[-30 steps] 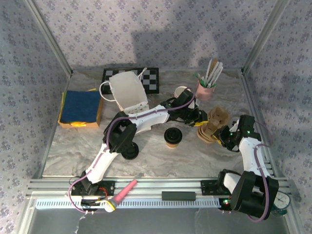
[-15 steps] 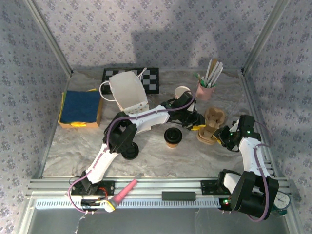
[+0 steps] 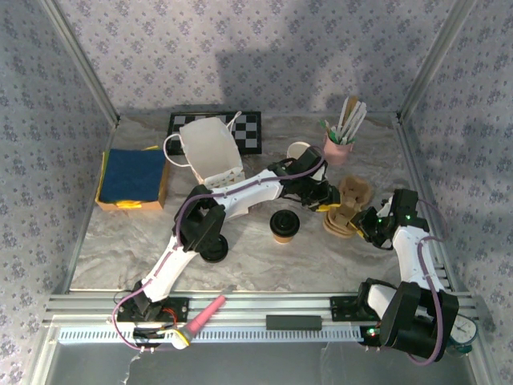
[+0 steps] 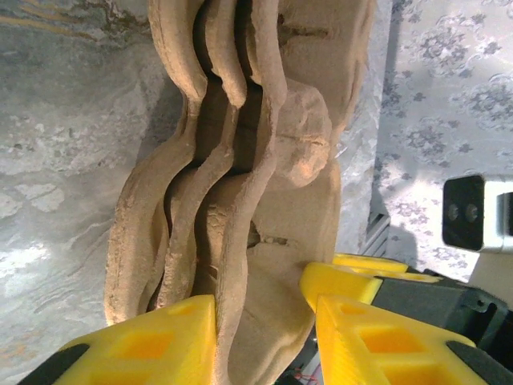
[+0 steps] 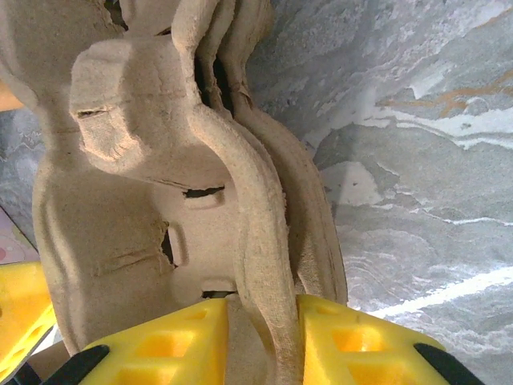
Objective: Pack the takeout coffee
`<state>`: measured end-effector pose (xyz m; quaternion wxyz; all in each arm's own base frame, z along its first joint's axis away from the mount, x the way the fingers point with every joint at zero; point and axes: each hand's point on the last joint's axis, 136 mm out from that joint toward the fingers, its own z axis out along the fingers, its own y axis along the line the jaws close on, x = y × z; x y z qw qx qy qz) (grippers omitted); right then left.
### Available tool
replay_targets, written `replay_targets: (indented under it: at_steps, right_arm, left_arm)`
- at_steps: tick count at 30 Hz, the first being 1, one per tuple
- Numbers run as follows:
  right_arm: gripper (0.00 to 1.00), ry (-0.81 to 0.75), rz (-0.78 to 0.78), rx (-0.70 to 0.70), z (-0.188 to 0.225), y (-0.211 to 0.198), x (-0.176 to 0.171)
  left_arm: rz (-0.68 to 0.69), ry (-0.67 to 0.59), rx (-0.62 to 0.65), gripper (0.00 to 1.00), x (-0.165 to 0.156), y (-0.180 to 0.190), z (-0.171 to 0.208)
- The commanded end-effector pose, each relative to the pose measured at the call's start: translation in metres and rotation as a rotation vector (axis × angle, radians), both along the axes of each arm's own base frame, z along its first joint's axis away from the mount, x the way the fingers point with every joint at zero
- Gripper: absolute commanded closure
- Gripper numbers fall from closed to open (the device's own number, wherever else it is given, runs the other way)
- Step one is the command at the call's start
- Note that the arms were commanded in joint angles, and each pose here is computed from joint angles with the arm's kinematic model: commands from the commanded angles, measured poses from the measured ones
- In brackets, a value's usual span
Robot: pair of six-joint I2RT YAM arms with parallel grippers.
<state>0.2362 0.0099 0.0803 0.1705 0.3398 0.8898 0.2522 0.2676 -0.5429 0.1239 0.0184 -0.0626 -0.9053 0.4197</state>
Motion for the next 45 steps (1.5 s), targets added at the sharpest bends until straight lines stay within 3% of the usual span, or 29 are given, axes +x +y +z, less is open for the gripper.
replay_targets:
  at_steps: [1,15,31,45]
  right_arm:
    - [0.73,-0.009,0.024,0.015,0.000,0.006,-0.001]
    - [0.75,0.024,0.017,-0.006,-0.007,0.003,-0.006]
    - [0.75,0.022,0.019,0.001,-0.008,0.003,-0.004]
    - [0.76,0.032,0.018,-0.004,-0.010,0.003,-0.005]
  left_arm:
    - [-0.045,-0.043,0.054,0.62,-0.010,0.004,-0.004]
    - [-0.015,-0.095,0.127,0.58,0.003,0.021,-0.008]
    - [-0.073,-0.060,0.107,0.61,-0.012,0.006,-0.017]
    - [0.002,-0.121,0.124,0.60,0.005,0.019,-0.004]
